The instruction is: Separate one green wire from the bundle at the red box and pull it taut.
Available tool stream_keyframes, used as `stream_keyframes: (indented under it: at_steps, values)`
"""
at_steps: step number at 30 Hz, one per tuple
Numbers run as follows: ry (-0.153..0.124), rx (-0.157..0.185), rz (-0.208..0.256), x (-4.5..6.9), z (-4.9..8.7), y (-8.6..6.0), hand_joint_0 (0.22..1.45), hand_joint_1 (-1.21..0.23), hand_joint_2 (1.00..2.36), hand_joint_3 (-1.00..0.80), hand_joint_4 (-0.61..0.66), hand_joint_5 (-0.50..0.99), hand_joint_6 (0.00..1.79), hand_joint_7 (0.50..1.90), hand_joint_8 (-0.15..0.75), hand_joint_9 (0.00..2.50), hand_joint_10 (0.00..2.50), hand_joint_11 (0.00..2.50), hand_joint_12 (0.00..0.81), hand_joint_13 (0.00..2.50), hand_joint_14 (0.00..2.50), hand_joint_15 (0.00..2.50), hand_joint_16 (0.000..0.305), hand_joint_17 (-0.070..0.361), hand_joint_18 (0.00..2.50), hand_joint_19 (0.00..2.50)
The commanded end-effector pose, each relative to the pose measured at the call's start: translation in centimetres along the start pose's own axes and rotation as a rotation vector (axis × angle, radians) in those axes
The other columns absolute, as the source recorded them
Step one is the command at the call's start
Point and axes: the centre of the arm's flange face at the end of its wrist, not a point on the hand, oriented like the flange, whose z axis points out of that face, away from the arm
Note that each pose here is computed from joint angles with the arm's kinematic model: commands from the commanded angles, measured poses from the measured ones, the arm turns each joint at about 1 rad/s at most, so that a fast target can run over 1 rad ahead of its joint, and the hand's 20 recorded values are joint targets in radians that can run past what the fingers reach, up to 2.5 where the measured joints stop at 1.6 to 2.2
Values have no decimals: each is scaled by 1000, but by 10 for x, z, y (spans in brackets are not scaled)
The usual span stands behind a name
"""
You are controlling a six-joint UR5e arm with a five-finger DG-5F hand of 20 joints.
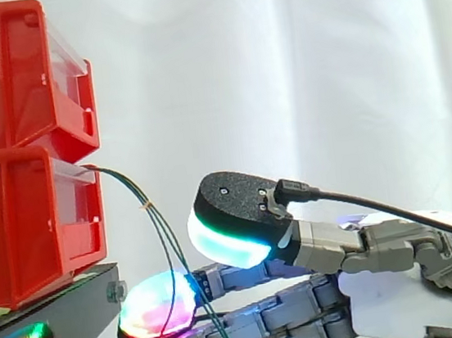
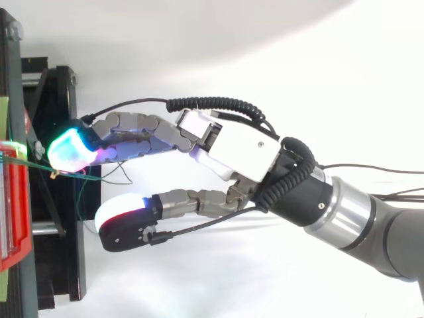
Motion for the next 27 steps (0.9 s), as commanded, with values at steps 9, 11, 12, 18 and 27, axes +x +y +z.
stream_keyframes:
  at_steps: [9,11,12,18,27]
  values:
    - [-7,-22,-7,5,7,10,538,-652,1000,-500,289,-135,503,880,267,747,3,74,323,577,0,12,42,96,535,74]
    - [-7,-21,-5,5,7,10,540,-651,1000,-500,300,-129,503,915,268,755,2,84,324,585,0,12,42,95,539,74]
    - [-7,-20,-4,4,7,10,540,-650,1000,-500,308,-125,503,934,268,764,2,93,323,594,0,18,42,95,552,85]
    - [-13,-34,14,2,16,20,557,-647,1001,-482,318,-108,503,1010,266,787,3,97,318,612,0,29,41,93,566,101]
    - [-2,-28,8,9,22,37,596,-676,1007,-417,311,-89,504,1107,260,829,3,120,312,637,0,48,39,89,590,116]
